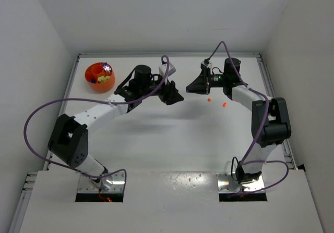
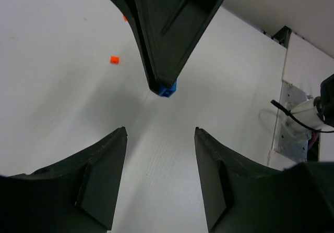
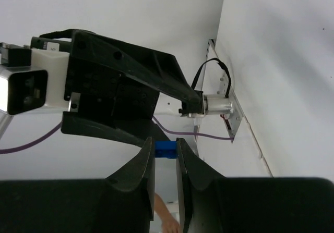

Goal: Sort the legos into containers by color

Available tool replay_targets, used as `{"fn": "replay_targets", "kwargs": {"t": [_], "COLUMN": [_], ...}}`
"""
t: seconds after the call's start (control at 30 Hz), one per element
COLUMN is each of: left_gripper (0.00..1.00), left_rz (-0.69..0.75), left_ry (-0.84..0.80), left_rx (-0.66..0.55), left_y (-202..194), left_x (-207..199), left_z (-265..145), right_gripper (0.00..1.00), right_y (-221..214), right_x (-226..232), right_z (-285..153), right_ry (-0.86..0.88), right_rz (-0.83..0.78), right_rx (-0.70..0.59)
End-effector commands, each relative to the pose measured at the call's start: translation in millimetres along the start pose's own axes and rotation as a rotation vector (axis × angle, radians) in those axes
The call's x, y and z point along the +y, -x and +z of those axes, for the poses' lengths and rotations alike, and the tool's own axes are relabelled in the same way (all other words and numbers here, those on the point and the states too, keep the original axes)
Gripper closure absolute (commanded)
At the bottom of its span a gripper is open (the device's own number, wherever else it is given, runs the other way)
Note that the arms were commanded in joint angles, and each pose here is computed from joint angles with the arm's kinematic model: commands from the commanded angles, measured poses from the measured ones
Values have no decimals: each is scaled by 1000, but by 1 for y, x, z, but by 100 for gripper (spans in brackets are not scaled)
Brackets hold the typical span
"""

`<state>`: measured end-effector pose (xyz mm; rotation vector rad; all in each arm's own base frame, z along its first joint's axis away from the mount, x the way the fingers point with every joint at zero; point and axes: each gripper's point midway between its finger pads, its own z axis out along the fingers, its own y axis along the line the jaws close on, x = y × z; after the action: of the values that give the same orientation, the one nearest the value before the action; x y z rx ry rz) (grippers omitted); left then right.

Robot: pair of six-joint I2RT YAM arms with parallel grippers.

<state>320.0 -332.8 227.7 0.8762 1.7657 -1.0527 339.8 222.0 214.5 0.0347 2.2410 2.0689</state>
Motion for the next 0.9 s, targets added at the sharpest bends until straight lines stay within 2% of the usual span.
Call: {"fn": "replay_targets", "kwargs": {"t": [0.0,0.5,0.87], "left_gripper": [40,40,46], "left_rz": [69,79,89], "left_ry": [-22,-26,-28], "left_rx": [-83,-57,-72], "left_y": [36,32,40], "left_x": [-9,-7,-8], "left_z": [6,28,28], "right_gripper": [99,100,100], "right_y": [-9,-9,-13], "right_x": [12,15,12], "right_z": [-1,-1,5], "right_ry": [19,24,24], "right_rz": [-35,-54,-55], "right_rx": [19,27,46]}}
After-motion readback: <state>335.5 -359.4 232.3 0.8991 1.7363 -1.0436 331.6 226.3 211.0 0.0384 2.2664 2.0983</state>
